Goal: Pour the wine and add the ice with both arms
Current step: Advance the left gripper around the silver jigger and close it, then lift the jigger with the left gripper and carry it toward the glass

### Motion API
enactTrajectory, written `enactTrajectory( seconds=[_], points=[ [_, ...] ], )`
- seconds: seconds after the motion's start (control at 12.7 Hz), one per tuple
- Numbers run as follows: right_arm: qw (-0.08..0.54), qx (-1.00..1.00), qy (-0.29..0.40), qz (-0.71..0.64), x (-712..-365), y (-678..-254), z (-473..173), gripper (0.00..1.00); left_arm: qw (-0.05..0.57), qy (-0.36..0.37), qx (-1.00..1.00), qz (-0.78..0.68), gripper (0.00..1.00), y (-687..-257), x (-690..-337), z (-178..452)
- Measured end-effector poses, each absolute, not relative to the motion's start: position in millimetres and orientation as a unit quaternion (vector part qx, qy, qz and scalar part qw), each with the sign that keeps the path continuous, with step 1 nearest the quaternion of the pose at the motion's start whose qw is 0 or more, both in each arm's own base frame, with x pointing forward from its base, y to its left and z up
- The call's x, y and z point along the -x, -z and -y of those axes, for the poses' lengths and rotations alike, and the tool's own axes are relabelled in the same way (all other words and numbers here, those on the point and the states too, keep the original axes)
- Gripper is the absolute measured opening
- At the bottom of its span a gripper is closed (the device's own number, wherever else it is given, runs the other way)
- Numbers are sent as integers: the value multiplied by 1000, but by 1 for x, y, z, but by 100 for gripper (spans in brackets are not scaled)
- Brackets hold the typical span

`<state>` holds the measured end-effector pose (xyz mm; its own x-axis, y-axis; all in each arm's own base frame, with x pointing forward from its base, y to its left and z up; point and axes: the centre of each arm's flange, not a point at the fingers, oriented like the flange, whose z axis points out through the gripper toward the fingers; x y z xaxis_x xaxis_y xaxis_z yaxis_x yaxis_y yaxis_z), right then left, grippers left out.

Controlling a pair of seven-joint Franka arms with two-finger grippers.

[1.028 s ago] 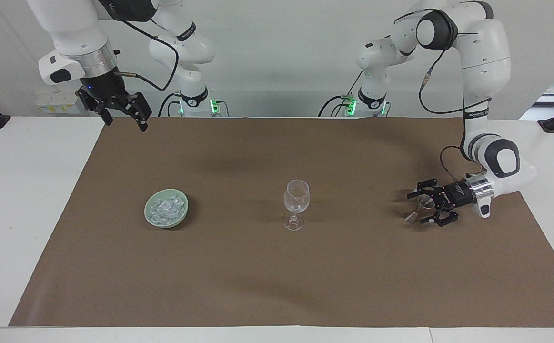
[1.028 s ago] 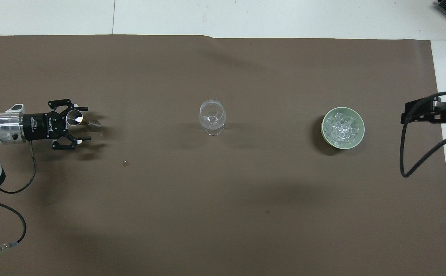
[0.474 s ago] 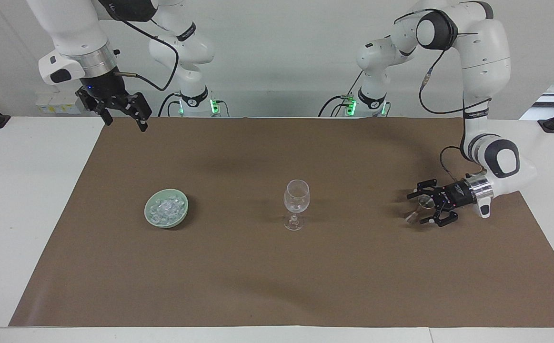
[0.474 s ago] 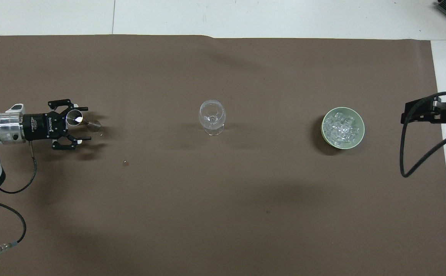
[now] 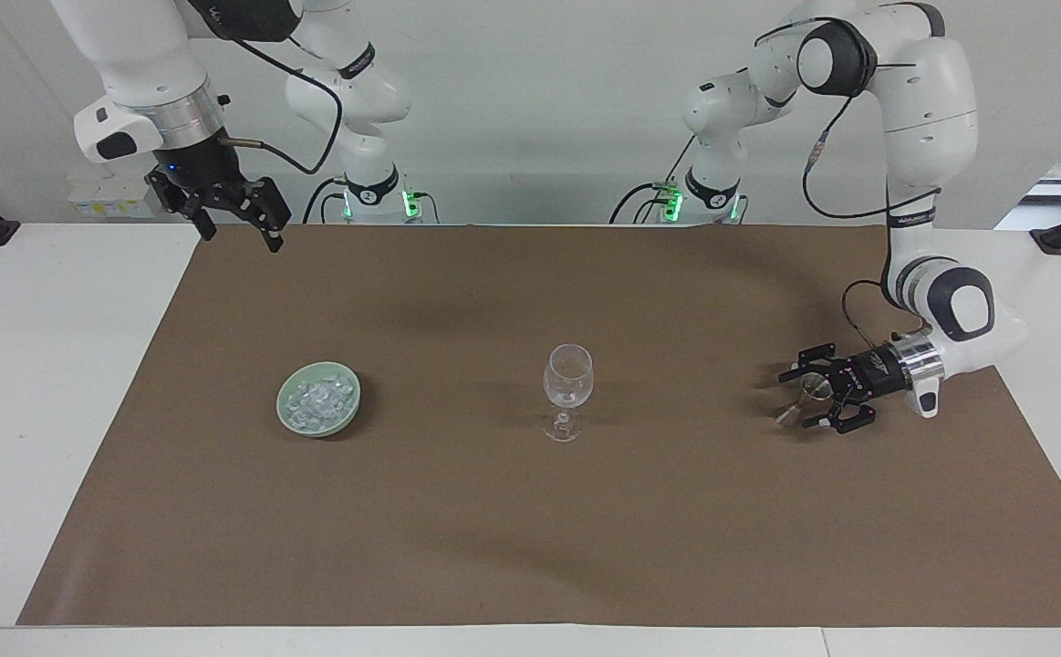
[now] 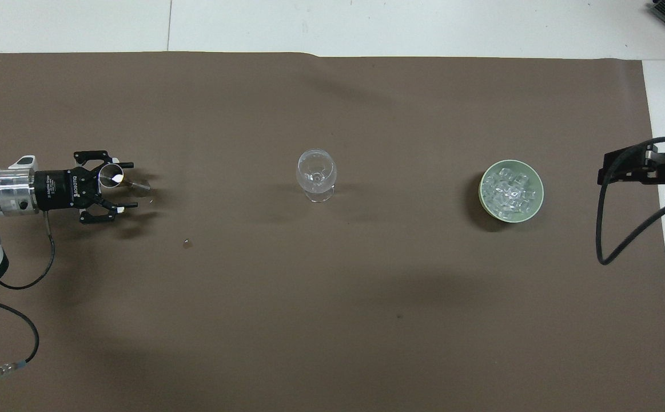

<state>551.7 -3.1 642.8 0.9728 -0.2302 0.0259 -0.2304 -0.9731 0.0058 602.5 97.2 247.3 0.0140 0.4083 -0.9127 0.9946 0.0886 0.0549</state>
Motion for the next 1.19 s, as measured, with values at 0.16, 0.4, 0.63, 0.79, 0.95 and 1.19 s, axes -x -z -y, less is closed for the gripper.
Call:
enactTrajectory(
  seconds=[0.16,0.4,0.63,0.79,0.95,1.19],
  points=[
    [4,-993,-12,116,-552,-643,3,100,418,351,-577,-608,72,-247,-602,-98],
    [4,-993,-12,116,-552,-642,3,100,418,351,-577,-609,30,-247,-602,-98],
    [4,-993,-12,117,-552,-642,4,100,417,349,-576,-610,19,-246,-602,-100],
    [5,-993,-11,117,-552,-641,5,100,417,349,-576,-610,19,-246,-602,-100],
    [5,-993,-10,117,-552,-641,5,100,417,350,-575,-610,19,-246,-602,-100],
    [5,-993,-10,118,-552,-640,5,100,414,354,-568,-617,19,-246,-601,-102]
  ],
)
